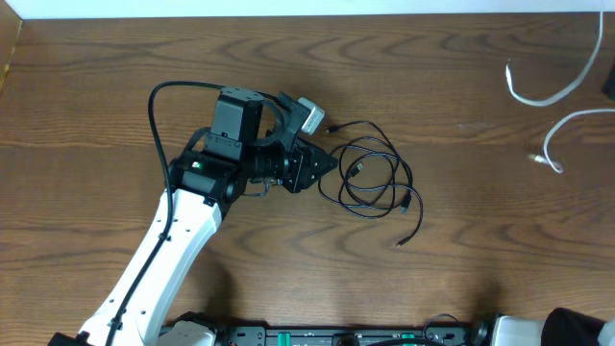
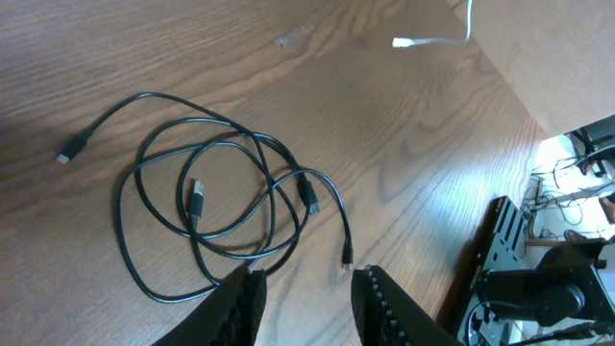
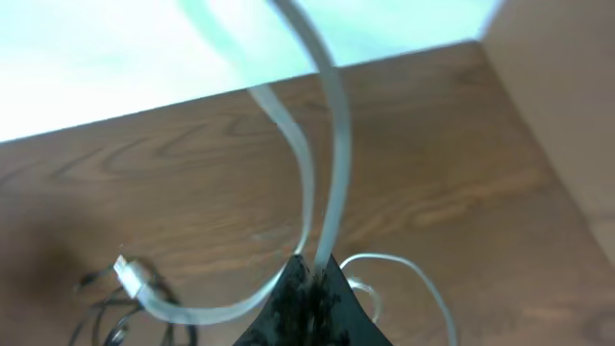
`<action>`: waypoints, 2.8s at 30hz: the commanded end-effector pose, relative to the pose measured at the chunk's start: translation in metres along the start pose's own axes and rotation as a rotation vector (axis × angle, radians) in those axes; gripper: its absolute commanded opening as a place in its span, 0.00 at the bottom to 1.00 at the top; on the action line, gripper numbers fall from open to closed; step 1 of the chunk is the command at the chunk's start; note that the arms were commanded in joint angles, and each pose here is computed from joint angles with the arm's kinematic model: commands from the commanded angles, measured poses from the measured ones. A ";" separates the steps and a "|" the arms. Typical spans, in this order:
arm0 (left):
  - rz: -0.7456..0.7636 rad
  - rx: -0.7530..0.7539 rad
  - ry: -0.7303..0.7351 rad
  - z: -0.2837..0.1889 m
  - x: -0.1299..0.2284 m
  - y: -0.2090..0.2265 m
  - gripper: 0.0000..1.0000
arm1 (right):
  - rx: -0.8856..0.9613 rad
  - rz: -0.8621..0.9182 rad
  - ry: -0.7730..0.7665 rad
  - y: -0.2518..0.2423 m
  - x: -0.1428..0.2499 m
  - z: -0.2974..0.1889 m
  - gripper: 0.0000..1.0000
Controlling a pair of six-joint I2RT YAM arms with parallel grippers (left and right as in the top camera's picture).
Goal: Untangle cables
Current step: 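Carry the white cable off to the upper right and drop it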
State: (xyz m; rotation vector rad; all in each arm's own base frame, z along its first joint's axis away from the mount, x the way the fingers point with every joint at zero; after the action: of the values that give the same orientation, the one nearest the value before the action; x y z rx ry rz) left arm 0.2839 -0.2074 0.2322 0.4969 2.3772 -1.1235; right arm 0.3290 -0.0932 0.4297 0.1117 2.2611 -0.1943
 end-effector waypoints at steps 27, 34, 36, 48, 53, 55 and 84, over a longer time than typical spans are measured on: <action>0.038 -0.133 -0.034 -0.006 -0.004 0.018 0.35 | 0.632 0.800 0.386 -0.258 0.177 0.032 0.01; 0.037 -0.132 -0.034 -0.006 -0.004 0.018 0.35 | 0.624 0.843 0.457 -0.260 0.213 0.049 0.01; 0.037 -0.132 -0.034 -0.006 -0.004 0.018 0.35 | 0.625 0.849 0.484 -0.259 0.223 0.056 0.01; 0.037 -0.133 -0.034 -0.006 -0.004 0.018 0.35 | 0.672 0.885 0.623 -0.247 0.307 0.100 0.01; 0.038 -0.133 -0.035 -0.006 -0.004 0.018 0.35 | 0.680 0.944 0.634 -0.246 0.336 0.106 0.01; 0.039 -0.132 -0.036 -0.006 -0.004 0.018 0.35 | 0.688 0.964 0.636 -0.247 0.342 0.105 0.02; 0.024 -0.136 -0.017 -0.006 0.000 0.019 0.35 | 0.457 0.919 0.325 -0.224 0.261 0.085 0.77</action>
State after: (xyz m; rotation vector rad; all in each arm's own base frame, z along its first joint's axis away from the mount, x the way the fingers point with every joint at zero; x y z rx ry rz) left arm 0.2934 -0.1945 0.2205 0.4539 2.4190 -0.9608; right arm 0.1796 -0.3368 0.1809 1.5624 2.2174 -0.2686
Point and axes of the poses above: each gripper's point midway between its finger pads, its own z axis out along the fingers, its own y axis along the line the jaws close on, x = y × z, the point moved 2 cm from there along -z, back along the fingers, and after that the axes turned 12 degrees about -z, right-handed, at the moved point
